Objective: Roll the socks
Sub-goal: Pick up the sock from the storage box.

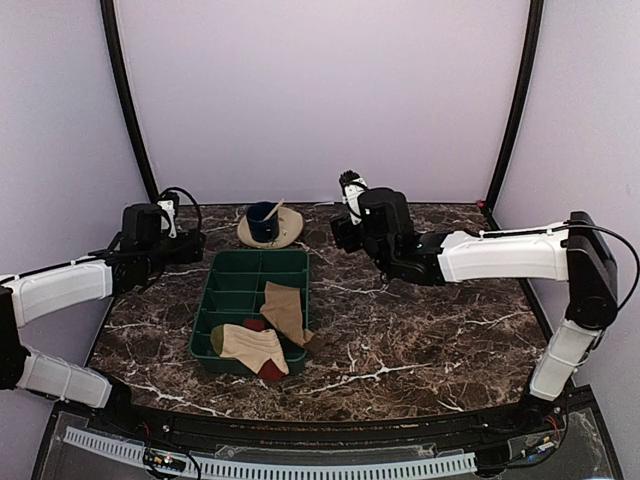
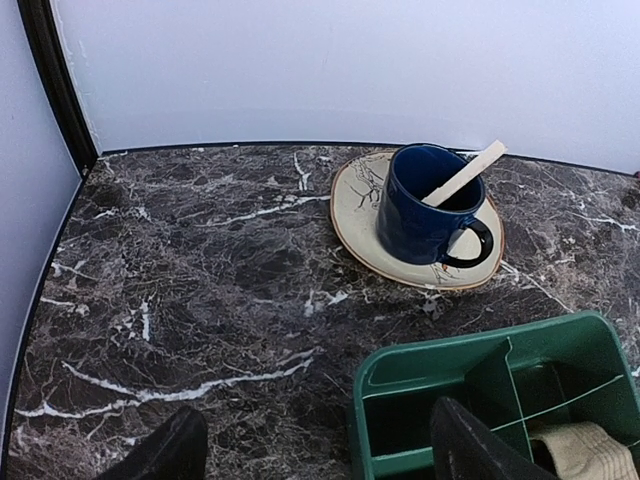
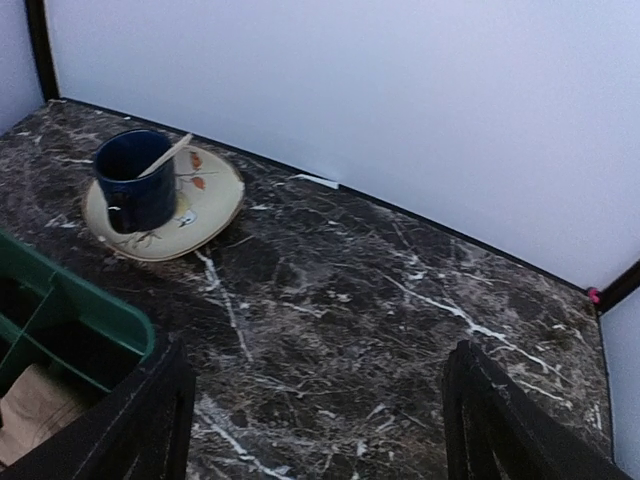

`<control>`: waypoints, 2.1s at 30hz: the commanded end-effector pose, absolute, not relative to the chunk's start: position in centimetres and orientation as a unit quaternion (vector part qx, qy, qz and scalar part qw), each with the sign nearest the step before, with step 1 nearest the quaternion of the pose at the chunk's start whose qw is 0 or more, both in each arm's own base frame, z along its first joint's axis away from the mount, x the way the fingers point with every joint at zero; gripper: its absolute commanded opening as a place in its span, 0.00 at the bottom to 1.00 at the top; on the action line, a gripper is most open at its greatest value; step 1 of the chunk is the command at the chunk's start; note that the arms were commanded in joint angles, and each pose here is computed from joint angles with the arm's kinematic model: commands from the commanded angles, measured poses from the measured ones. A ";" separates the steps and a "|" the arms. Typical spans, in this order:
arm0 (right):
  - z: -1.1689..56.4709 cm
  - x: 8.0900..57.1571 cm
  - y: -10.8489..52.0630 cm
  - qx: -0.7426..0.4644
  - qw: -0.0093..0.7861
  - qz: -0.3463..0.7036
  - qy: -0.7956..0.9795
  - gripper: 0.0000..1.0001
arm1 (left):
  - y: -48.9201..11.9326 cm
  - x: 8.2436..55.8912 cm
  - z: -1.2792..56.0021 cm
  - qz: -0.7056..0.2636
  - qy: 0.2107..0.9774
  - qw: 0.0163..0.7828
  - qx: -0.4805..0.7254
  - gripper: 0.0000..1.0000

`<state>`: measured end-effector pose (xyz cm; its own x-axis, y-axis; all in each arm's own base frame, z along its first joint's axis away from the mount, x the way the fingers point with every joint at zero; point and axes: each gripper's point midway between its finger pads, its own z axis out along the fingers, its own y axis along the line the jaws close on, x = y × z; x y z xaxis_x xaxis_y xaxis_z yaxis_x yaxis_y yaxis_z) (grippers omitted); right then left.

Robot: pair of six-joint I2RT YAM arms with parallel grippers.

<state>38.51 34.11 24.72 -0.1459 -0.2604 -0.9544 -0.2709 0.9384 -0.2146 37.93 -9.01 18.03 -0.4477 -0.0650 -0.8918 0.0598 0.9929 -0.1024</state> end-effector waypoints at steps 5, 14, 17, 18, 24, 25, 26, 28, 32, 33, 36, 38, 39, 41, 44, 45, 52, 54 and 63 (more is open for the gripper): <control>18.9 32.1 41.3 -0.283 0.504 0.148 0.802 0.75 | -9.2 35.6 16.5 -0.074 0.891 0.447 -0.020 0.75; 17.2 24.5 45.1 -0.349 0.421 0.225 0.806 0.71 | -11.4 33.9 15.5 -0.134 0.914 0.383 0.002 0.71; 17.1 22.8 45.3 -0.347 0.397 0.248 0.813 0.71 | -12.2 33.4 14.7 -0.148 0.923 0.354 0.012 0.68; 17.0 22.3 45.3 -0.345 0.390 0.254 0.815 0.71 | -12.2 33.2 14.4 -0.149 0.927 0.345 0.012 0.67; 16.9 20.1 44.8 -0.333 0.364 0.272 0.826 0.70 | -12.6 32.4 12.5 -0.156 0.939 0.305 0.017 0.63; 16.9 19.9 44.6 -0.329 0.362 0.273 0.828 0.70 | -12.7 32.2 12.2 -0.156 0.941 0.300 0.018 0.63; 16.9 19.8 44.5 -0.326 0.359 0.275 0.830 0.70 | -12.8 32.2 12.0 -0.157 0.942 0.296 0.019 0.62; 16.8 19.3 44.2 -0.321 0.350 0.279 0.834 0.70 | -12.9 32.0 11.5 -0.158 0.945 0.286 0.021 0.61; 16.4 18.4 43.9 -0.315 0.327 0.291 0.842 0.68 | -13.1 31.9 10.7 -0.160 0.949 0.271 0.025 0.59; 16.6 18.2 44.0 -0.314 0.323 0.297 0.842 0.68 | -13.1 31.8 10.5 -0.159 0.950 0.269 0.026 0.59; 15.0 17.1 43.3 -0.316 0.295 0.296 0.852 0.66 | -13.0 31.8 10.1 -0.156 0.952 0.262 0.027 0.57; 14.9 16.5 43.3 -0.317 0.286 0.299 0.853 0.65 | -13.0 31.7 9.9 -0.154 0.953 0.258 0.027 0.56; 15.0 16.2 43.3 -0.320 0.284 0.301 0.852 0.65 | -13.0 31.7 9.8 -0.154 0.954 0.258 0.027 0.56; 15.7 15.7 43.5 -0.327 0.287 0.306 0.847 0.65 | -13.0 31.7 9.8 -0.154 0.954 0.257 0.027 0.56; 16.7 15.0 43.9 -0.340 0.296 0.308 0.838 0.65 | -13.0 31.7 9.7 -0.153 0.954 0.258 0.028 0.56; 16.5 14.7 43.8 -0.347 0.293 0.303 0.838 0.65 | -13.0 31.7 9.7 -0.154 0.954 0.257 0.028 0.56; 19.4 13.1 45.7 -0.382 0.311 0.305 0.815 0.67 | -13.2 31.5 9.1 -0.158 0.956 0.247 0.029 0.55; 19.4 12.8 46.2 -0.392 0.312 0.300 0.812 0.67 | -13.2 31.5 8.9 -0.158 0.956 0.244 0.028 0.54; 18.2 13.4 48.7 -0.421 0.313 0.278 0.804 0.67 | -13.4 31.5 8.5 -0.162 0.958 0.237 0.029 0.51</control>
<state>13.12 47.39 18.61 -0.4899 -0.4729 -0.7323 -0.8322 0.5041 0.2312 31.61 -13.01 8.43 -0.8827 -0.0367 -0.4686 0.1145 0.9501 -0.2900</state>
